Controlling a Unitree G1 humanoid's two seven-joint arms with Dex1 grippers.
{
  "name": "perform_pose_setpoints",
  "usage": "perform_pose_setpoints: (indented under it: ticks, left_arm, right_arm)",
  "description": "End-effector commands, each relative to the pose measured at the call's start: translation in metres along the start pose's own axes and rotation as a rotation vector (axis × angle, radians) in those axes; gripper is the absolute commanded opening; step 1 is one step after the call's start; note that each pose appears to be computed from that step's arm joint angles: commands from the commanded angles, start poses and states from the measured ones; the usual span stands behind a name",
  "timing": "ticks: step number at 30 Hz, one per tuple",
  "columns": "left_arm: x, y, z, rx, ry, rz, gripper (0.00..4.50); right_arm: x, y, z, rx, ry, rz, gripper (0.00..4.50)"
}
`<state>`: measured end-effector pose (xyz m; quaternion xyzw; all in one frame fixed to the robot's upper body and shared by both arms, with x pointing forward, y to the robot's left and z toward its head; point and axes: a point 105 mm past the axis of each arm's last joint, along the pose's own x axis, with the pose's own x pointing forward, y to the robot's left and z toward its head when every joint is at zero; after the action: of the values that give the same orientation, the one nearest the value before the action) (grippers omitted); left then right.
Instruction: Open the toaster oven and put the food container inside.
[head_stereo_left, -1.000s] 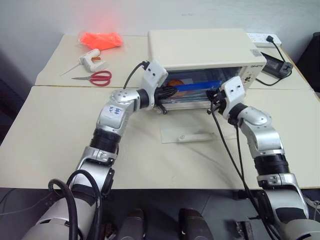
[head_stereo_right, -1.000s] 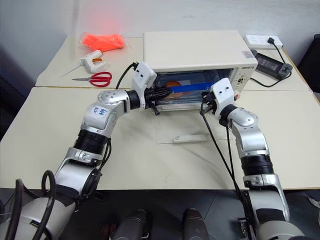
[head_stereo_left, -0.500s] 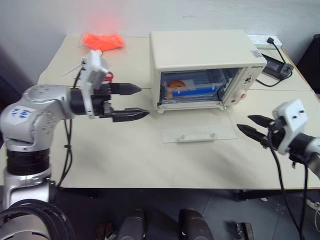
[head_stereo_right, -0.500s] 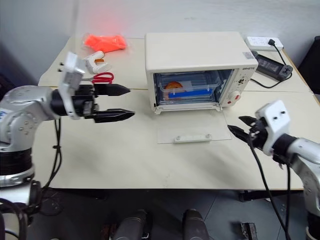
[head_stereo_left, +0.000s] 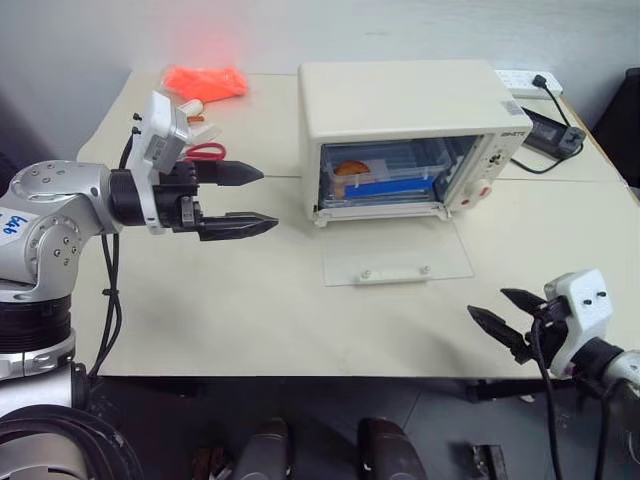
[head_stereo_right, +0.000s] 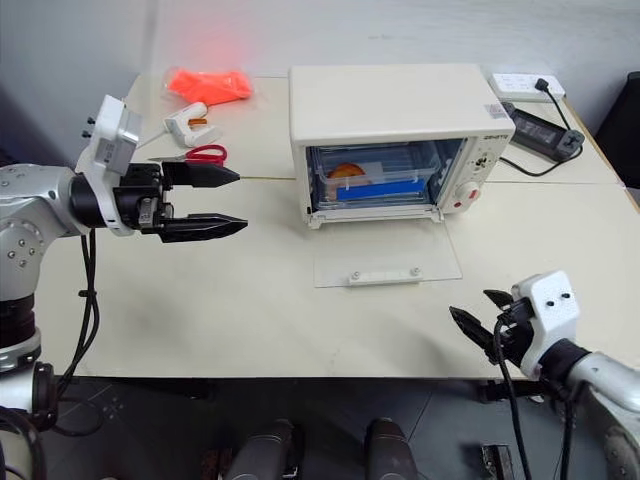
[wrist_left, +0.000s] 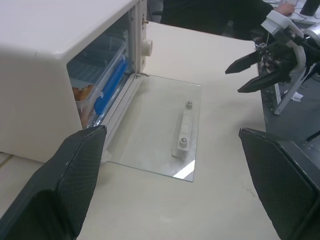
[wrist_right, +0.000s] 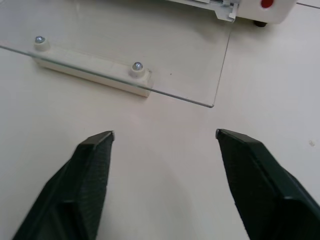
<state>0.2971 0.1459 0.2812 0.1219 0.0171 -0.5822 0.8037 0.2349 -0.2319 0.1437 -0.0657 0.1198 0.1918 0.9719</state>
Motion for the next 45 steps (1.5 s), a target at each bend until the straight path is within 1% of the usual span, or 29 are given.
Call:
perform_pose_setpoints:
  ticks: [1,2,3,7,8,10,15,18,19,25,28,30,32,34,37,39,40,43,45]
  left_arm:
    - [-0.003,-0.004,0.011,0.066,0.008,-0.016,4.50]
    - [-0.002,-0.004,0.012,0.069,0.010,-0.018,4.50]
    - [-0.002,-0.004,0.012,0.072,0.010,-0.019,4.50]
    - [-0.002,-0.003,0.015,0.080,0.005,-0.022,4.50]
    - [-0.002,-0.003,0.015,0.086,0.007,-0.026,4.50]
    - [-0.001,-0.004,0.016,0.090,0.009,-0.031,4.50]
    - [0.000,-0.007,0.016,0.092,0.012,-0.046,4.50]
    - [0.001,-0.006,0.016,0.099,0.010,-0.044,4.50]
    - [0.001,-0.006,0.016,0.099,0.007,-0.042,4.50]
    - [0.002,-0.005,0.014,0.096,0.002,-0.038,4.50]
    - [0.003,-0.003,0.011,0.092,-0.001,-0.032,4.50]
    - [0.004,-0.003,0.011,0.093,-0.004,-0.027,4.50]
    - [0.004,-0.002,0.011,0.092,-0.009,-0.024,4.50]
    - [0.003,-0.002,0.010,0.090,-0.012,-0.021,4.50]
    - [-0.001,0.000,0.008,0.088,-0.003,-0.004,4.50]
    - [-0.005,0.003,0.006,0.087,0.006,0.013,4.50]
    - [-0.008,0.005,0.004,0.088,0.013,0.025,4.50]
    - [-0.014,0.010,0.002,0.092,0.028,0.053,4.50]
    - [-0.020,0.013,0.001,0.104,0.040,0.066,4.50]
  right_arm:
    - [0.014,0.002,-0.010,-0.009,-0.020,-0.016,2.21]
    - [0.018,0.001,-0.014,-0.002,-0.023,-0.022,2.01]
    - [0.025,0.001,-0.016,0.008,-0.031,-0.018,1.55]
    - [0.052,0.001,-0.019,0.026,-0.063,-0.007,0.20]
    - [0.059,0.001,-0.020,0.017,-0.058,-0.010,0.04]
    - [0.068,-0.002,-0.019,0.001,-0.060,-0.018,0.04]
    - [0.080,-0.012,-0.016,-0.026,-0.073,-0.034,0.04]
    - [0.085,-0.018,-0.005,-0.060,-0.103,-0.043,0.04]
    - [0.085,-0.020,0.002,-0.078,-0.119,-0.043,0.04]
    - [0.076,-0.033,0.074,-0.145,-0.295,-0.045,0.04]
    - [0.073,-0.036,0.111,-0.133,-0.389,-0.054,0.04]
    - [0.073,-0.036,0.123,-0.119,-0.414,-0.046,0.04]
    - [0.073,-0.033,0.123,-0.123,-0.393,-0.015,0.04]
    - [0.067,-0.029,0.115,-0.167,-0.339,0.041,0.04]
    - [0.045,-0.031,0.105,-0.172,-0.256,0.148,0.04]
    - [0.025,-0.037,0.105,-0.151,-0.211,0.206,0.39]
    - [0.013,-0.038,0.106,-0.175,-0.182,0.252,0.58]
    - [-0.015,-0.042,0.112,-0.210,-0.106,0.341,1.57]
    - [-0.027,-0.051,0.119,-0.242,-0.078,0.338,2.21]
